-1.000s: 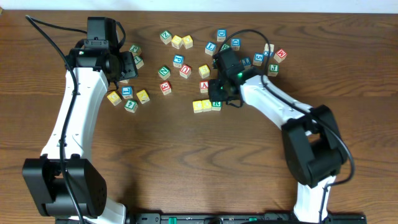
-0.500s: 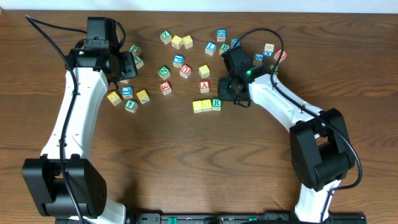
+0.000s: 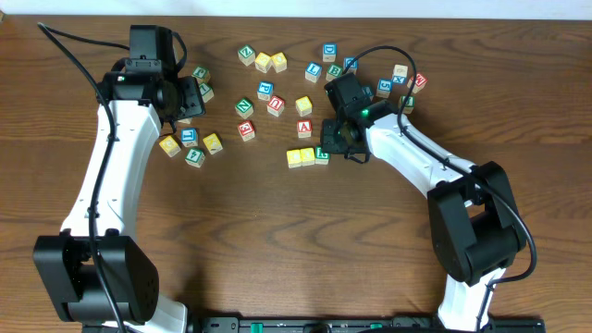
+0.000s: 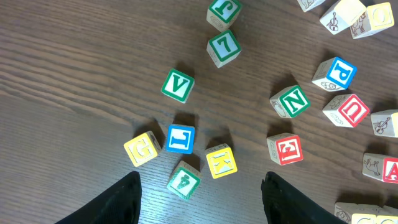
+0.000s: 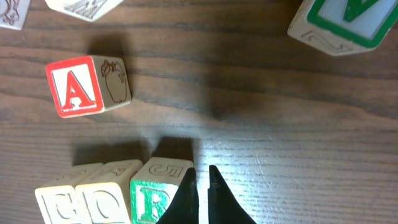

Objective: Spell out CORL

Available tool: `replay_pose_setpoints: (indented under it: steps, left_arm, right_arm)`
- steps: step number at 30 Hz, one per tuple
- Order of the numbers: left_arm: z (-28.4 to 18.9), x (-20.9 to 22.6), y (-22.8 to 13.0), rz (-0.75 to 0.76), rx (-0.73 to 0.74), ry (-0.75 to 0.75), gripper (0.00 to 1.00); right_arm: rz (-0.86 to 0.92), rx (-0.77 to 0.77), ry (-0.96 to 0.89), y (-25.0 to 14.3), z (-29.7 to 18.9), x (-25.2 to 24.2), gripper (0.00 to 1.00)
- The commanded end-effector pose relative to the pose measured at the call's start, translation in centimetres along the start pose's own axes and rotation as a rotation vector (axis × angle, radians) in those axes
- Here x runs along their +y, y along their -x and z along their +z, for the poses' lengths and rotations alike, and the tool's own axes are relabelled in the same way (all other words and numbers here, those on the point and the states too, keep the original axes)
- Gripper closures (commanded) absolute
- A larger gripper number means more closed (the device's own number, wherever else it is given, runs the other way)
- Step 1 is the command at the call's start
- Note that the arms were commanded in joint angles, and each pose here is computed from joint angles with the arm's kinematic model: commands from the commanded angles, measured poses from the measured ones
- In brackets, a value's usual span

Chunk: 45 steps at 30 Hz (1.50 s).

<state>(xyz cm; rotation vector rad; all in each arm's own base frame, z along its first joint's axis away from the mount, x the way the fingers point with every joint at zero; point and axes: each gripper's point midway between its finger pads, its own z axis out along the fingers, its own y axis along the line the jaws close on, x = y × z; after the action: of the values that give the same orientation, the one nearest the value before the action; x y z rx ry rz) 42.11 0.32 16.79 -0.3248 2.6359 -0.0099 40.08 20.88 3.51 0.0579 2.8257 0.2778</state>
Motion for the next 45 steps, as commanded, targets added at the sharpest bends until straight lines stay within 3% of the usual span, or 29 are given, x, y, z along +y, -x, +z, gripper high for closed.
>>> replay_pose_setpoints:
  steps: [1,29,33,39,45]
  left_arm:
    - [0.6,0.2,-0.5,0.0,0.019,0.005,0.39]
    - [0.6,0.2,-0.5,0.0,0.022,0.005,0.39]
    - [0.6,0.2,-0.5,0.0,0.022,0.005,0.39]
    - [0.6,0.2,-0.5,0.0,0.022,0.005,0.39]
    - [0.6,0.2,-0.5,0.0,0.021,0.005,0.39]
  right_arm:
    - [-0.004,-0.005,-0.009,-0.6,-0.1,0.2,0.98]
    - [-0.121,-0.018,0.072,-1.3,0.4,2.8,0.96]
    - [-0.122,-0.045,0.077,-0.4,-0.1,2.9,0.89]
    - [-0.106,-0.117,0.083,4.1,-5.5,2.1,0.66]
    - [-0.068,-0.159,0.057,8.5,-11.4,0.2,0.61]
